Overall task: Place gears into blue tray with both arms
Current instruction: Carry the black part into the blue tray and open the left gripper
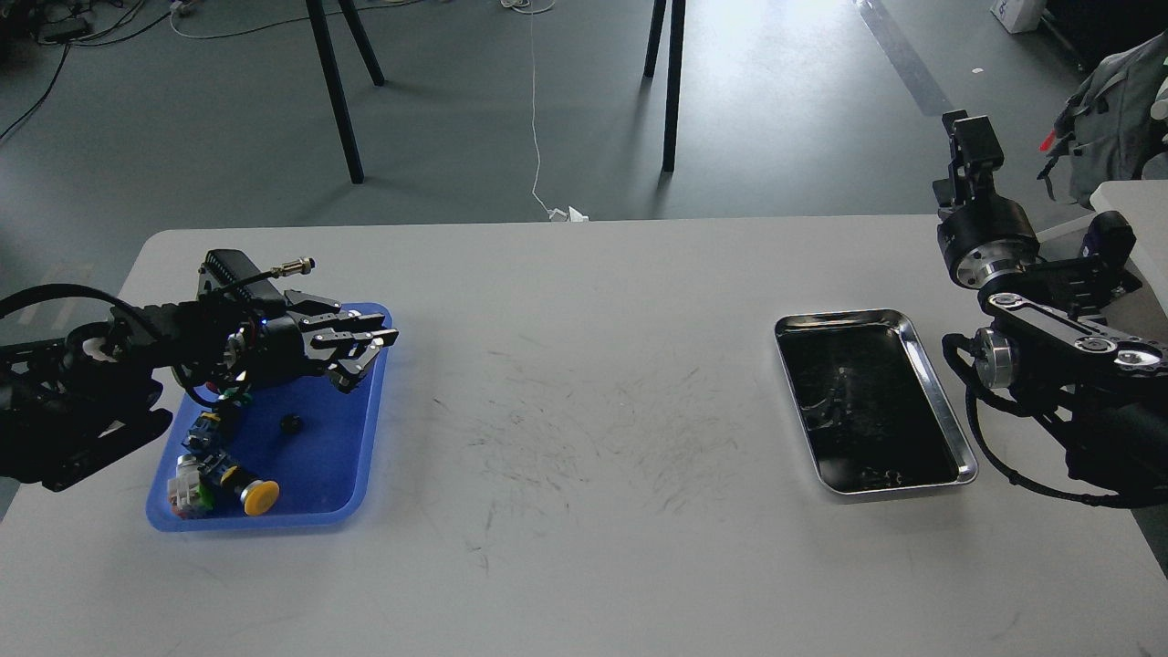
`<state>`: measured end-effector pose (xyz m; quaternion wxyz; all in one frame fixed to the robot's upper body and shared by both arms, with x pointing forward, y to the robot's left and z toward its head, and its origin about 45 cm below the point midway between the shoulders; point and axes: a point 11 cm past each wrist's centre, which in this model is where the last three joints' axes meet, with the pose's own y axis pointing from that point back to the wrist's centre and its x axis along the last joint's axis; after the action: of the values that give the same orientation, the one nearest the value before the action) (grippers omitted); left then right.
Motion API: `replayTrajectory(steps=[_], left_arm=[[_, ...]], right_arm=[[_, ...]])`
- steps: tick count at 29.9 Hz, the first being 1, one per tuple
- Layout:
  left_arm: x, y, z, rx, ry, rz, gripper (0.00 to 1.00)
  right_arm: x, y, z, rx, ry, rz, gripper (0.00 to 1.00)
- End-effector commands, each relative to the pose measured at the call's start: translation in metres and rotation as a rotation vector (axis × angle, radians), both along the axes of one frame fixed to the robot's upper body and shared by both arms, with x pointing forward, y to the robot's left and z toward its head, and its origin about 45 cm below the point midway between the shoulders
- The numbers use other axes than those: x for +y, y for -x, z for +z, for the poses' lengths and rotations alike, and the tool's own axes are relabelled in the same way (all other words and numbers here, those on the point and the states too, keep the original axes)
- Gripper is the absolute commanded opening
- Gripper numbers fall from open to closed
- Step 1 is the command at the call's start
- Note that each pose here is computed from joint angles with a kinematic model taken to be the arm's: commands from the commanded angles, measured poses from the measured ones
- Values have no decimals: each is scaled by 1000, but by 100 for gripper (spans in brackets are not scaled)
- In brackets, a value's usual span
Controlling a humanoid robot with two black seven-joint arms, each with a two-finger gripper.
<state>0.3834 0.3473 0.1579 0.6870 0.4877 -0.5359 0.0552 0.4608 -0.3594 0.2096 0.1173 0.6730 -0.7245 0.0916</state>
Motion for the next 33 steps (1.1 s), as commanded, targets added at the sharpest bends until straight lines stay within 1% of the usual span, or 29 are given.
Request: replayTrajectory(steps=[1, 4, 14, 25, 33], left_arm=[[23, 15, 22, -11, -1, 8, 24], [39, 20, 26, -15, -20, 31, 24], [44, 32, 8, 18, -36, 32, 25], [51, 32, -3, 31, -51, 58, 26], [52, 38, -10, 49, -50, 62, 30]], right_arm=[[1, -1, 1, -2, -2, 2, 95], [-1, 0, 0, 1, 0, 2, 95], [1, 2, -3, 7, -2, 7, 95], [1, 3, -5, 13, 12, 11, 95], [1, 3, -5, 12, 14, 11, 95]])
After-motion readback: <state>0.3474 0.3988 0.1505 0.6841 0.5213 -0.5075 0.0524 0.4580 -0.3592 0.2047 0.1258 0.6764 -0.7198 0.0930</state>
